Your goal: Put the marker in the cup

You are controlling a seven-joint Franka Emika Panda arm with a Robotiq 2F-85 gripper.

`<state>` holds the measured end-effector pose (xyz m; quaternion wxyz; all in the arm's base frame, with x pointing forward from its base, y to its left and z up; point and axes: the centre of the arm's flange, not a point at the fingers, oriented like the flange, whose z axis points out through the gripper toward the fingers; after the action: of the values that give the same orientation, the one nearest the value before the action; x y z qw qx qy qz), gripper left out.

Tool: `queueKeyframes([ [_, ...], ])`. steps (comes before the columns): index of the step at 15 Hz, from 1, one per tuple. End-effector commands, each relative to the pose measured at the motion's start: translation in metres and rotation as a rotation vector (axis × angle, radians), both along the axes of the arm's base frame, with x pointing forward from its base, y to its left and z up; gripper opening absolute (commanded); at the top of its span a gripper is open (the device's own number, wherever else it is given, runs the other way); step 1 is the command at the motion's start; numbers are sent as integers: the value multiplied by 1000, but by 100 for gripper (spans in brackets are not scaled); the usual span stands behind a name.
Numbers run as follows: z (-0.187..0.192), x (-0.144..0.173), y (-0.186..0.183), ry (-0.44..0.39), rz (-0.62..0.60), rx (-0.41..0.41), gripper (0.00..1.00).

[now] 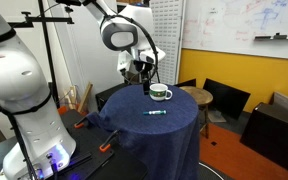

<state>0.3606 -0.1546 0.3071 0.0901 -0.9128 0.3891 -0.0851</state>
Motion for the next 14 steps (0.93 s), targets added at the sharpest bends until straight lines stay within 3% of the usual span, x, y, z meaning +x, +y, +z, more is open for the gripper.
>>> queueKeyframes([
  [1, 0, 0, 0, -1, 0, 0, 100],
  [8, -20, 10, -5, 17, -3, 21, 100],
  [14, -54, 29, -11, 101, -45, 29, 100],
])
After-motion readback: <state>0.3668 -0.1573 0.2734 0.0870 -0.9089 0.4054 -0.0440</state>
